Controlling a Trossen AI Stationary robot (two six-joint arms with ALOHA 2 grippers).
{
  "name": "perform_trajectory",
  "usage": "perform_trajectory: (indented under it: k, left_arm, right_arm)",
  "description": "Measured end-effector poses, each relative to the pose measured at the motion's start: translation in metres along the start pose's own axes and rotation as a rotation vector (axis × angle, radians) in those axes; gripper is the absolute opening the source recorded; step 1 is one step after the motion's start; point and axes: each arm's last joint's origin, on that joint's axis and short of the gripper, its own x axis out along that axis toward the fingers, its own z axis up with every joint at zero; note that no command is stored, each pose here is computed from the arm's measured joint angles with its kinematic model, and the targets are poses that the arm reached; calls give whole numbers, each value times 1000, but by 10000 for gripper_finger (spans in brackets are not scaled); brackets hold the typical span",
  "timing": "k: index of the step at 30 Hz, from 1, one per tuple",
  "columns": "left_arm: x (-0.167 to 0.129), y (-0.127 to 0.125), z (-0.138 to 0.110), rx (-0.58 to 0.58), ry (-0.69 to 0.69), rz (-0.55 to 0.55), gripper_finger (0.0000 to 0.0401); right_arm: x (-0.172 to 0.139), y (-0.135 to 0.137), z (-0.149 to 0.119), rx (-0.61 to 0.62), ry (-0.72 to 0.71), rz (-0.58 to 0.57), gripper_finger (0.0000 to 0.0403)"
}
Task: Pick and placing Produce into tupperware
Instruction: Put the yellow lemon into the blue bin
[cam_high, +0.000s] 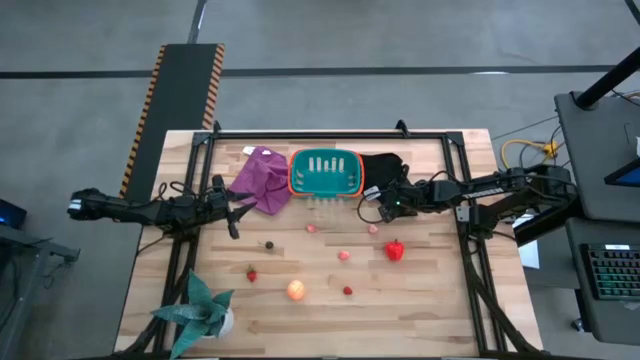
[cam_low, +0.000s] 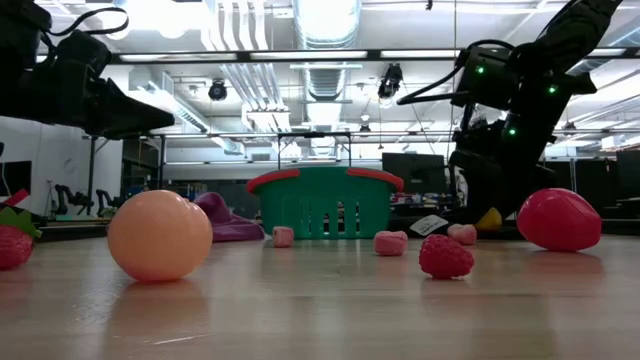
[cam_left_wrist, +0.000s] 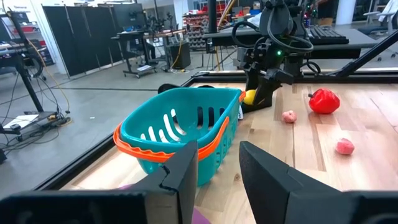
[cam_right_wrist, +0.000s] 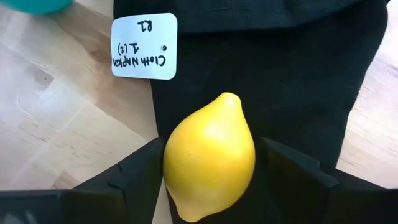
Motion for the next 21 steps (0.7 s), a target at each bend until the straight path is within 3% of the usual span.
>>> perform_trajectory:
  k: [9,21]
  left_arm:
    - [0,0,0,-1,-1,0,105]
    - [0,0,0,-1,-1,0,105]
  right_arm:
    - [0,0,0,0,-1,1,201]
    - [-6,8,9,4,3,56,198]
